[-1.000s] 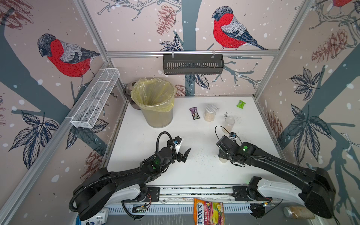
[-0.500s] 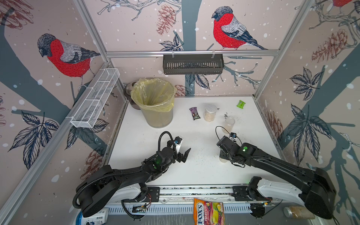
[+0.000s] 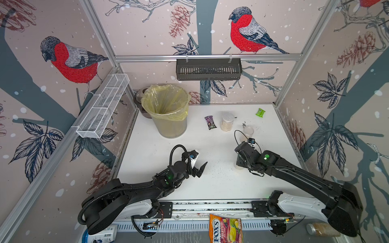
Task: Empty moldy rice from jars
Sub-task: Pick up the jar from the center of the board.
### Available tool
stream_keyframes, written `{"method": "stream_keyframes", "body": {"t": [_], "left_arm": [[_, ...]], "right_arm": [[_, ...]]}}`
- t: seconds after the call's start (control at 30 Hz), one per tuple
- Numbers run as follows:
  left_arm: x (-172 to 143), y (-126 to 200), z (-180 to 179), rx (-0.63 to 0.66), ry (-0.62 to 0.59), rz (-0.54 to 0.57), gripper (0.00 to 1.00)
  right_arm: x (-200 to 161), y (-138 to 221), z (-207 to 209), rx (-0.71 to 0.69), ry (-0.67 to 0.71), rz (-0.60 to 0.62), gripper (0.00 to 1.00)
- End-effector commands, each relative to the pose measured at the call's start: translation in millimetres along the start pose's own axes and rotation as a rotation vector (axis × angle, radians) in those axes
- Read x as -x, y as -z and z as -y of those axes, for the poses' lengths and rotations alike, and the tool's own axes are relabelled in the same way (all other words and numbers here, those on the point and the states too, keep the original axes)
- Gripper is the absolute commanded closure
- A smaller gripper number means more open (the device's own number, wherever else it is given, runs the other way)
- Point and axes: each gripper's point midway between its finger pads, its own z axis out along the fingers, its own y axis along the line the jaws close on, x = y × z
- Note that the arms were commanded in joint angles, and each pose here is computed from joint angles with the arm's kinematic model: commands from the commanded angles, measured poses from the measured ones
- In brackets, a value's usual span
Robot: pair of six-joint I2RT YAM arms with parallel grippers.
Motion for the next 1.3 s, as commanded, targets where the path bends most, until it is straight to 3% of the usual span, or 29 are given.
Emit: {"method": "stream_keyframes", "body": {"t": [0.0,0.3,0.47,0.67,0.9,1.27], "left_arm": [[31,-6,2,0.003,-0.093,0.084,0.02],[45,-43,25,-0.101,-0.171,0.038,0.02],[59,-50,27,-0.105,-0.144,0.079,0.02],[52,-65,27,-0.136,-0.157,0.043,0.03],[61,-69,15,-0.167,-0.114,0.08,0.03],[56,-80,30,-0.263,-0.109,0.06,0.05]], "right_arm": [[24,16,-37,0.135,0.059,0.037,0.52],[63,34,-102,0.299,0.213,-0.003,0.52],[72,27,-118,0.365,0.231,-0.06,0.52],[75,29,-139,0.479,0.236,-0.091,0.53],[72,27,-151,0.532,0.248,-0.126,0.53],[79,25,-156,0.561,0.229,-0.119,0.54]]}}
